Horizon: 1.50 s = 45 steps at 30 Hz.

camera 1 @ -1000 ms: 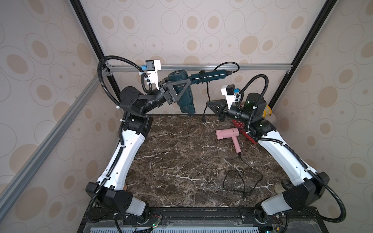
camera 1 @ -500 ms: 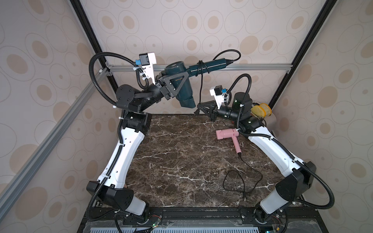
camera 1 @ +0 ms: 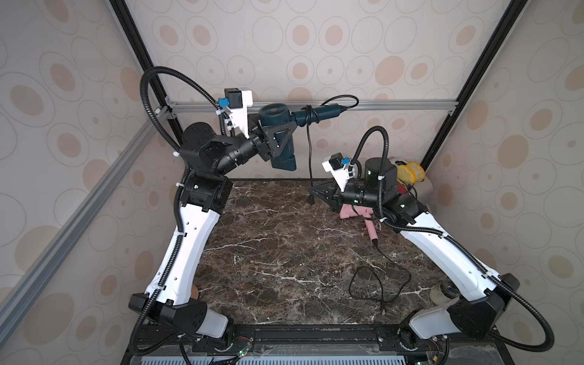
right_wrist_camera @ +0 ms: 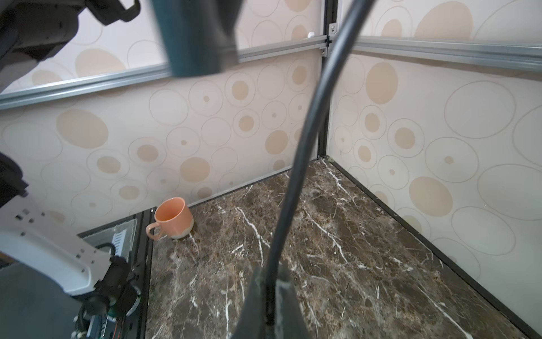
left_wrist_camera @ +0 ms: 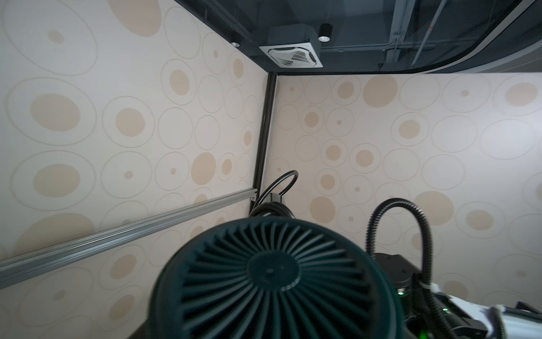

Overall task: Wrap the cord around the hair dryer
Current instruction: Wrap the power cord around the hair dryer.

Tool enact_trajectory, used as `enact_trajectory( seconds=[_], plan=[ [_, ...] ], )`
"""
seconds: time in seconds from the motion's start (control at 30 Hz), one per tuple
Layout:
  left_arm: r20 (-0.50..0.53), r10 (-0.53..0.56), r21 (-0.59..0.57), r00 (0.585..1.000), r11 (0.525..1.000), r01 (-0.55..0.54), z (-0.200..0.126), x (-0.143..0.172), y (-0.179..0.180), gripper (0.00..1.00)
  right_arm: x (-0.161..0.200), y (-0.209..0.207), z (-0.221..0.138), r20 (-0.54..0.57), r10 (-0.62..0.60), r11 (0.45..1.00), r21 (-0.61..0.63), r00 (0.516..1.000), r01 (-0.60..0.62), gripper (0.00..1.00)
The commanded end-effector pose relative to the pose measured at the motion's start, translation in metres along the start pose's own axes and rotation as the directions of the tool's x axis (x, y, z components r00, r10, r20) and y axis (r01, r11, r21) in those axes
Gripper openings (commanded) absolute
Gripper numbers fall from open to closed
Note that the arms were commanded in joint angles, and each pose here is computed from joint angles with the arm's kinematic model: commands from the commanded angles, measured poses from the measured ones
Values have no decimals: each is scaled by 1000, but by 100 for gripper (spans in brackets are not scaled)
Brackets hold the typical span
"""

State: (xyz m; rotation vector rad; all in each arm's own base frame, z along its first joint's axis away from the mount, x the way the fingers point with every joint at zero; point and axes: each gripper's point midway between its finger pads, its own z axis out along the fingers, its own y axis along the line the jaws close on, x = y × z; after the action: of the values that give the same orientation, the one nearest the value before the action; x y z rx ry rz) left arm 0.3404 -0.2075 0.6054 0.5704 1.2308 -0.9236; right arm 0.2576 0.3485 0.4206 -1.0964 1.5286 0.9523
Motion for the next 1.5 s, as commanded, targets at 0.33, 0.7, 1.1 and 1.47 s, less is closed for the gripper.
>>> enact_trajectory(
  seconds=[0.33,0.7,1.1,1.47],
  plan=[
    [-371,53,-35,927,997,-71,-28,111,15,0,-40,30,-77,-163,-221,965,105,962,239,0],
    [-524,-31,213,851,963,166,-50,161,-83,0,-64,-19,-55,-292,-424,852,192,857,487,0],
    [-304,-84,391,949,897,205,-62,62,-140,0,-41,-90,-56,-141,-209,962,146,968,229,0],
    [-44,-131,438,990,888,137,-47,-9,-133,0,-8,-89,-49,13,20,1000,4,1000,-20,0]
  ],
)
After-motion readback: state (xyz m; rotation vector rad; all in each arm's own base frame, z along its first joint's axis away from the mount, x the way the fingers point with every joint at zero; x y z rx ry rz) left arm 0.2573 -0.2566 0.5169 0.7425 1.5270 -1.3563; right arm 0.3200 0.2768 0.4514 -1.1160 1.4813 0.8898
